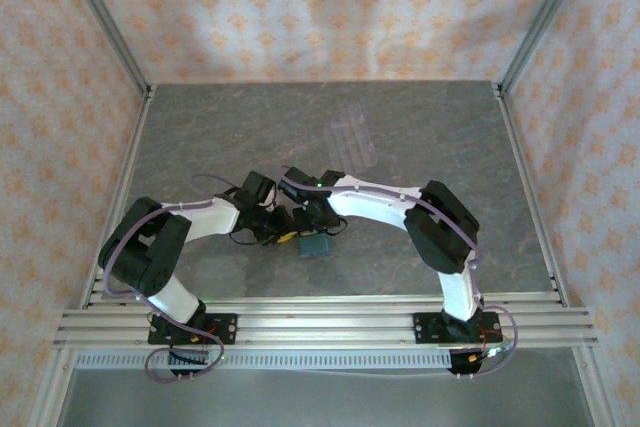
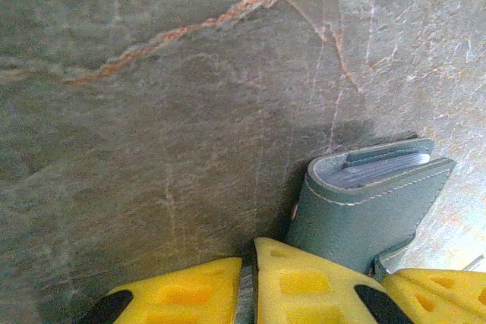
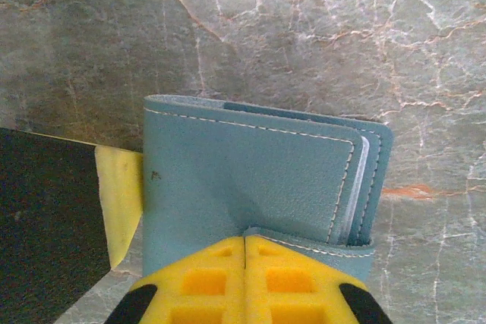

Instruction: Put the credit cards into the card holder

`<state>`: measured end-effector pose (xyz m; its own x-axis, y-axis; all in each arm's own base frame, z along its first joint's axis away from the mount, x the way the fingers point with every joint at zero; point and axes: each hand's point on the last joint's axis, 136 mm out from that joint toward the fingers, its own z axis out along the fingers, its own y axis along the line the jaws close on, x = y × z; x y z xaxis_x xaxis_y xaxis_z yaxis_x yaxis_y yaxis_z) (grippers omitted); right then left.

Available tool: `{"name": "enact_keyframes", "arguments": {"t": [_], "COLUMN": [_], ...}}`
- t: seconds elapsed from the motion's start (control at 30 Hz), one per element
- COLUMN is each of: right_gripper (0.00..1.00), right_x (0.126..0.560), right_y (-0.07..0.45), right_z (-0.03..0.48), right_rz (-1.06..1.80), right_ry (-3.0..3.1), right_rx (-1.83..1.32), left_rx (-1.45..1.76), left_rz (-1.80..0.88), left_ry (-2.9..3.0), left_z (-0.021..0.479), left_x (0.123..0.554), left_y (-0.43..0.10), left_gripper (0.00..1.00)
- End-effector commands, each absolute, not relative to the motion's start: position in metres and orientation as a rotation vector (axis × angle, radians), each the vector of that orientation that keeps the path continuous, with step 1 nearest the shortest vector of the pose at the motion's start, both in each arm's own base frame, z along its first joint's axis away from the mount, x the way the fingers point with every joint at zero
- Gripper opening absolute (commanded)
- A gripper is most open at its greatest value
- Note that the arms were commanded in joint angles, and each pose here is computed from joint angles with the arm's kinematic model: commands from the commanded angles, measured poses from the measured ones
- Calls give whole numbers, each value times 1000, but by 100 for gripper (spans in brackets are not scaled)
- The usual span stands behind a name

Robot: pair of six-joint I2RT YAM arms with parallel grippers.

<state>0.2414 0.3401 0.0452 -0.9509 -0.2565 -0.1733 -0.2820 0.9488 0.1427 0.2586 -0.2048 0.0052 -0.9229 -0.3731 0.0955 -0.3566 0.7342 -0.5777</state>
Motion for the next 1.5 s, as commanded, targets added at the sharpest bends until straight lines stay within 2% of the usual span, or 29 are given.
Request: {"name": "enact_keyframes", "arguments": {"t": [0.0,0.57,1.03,1.47], "right_gripper": [0,0,0,0], "right_x": [232,225,209,201], "right_y": [340,327,296,268], "right_z": [42,34,-9,-21], "right_rz": [294,284,122,41], "right_ry": [2973,2999,3030,3022], "right_rx": [-389,-375,-313,-245], "left_rx": [-459,-459,-458,-468], "left_rz": [-985,-960,-950,-917], "left_ry": [2926,2934,2938,2936], "left_z": [-32,-32,-32,-29], "left_x": [252,252,254,256], "left_y": [-239,-237,-238,-234], "left_gripper": [14,14,14,14]}}
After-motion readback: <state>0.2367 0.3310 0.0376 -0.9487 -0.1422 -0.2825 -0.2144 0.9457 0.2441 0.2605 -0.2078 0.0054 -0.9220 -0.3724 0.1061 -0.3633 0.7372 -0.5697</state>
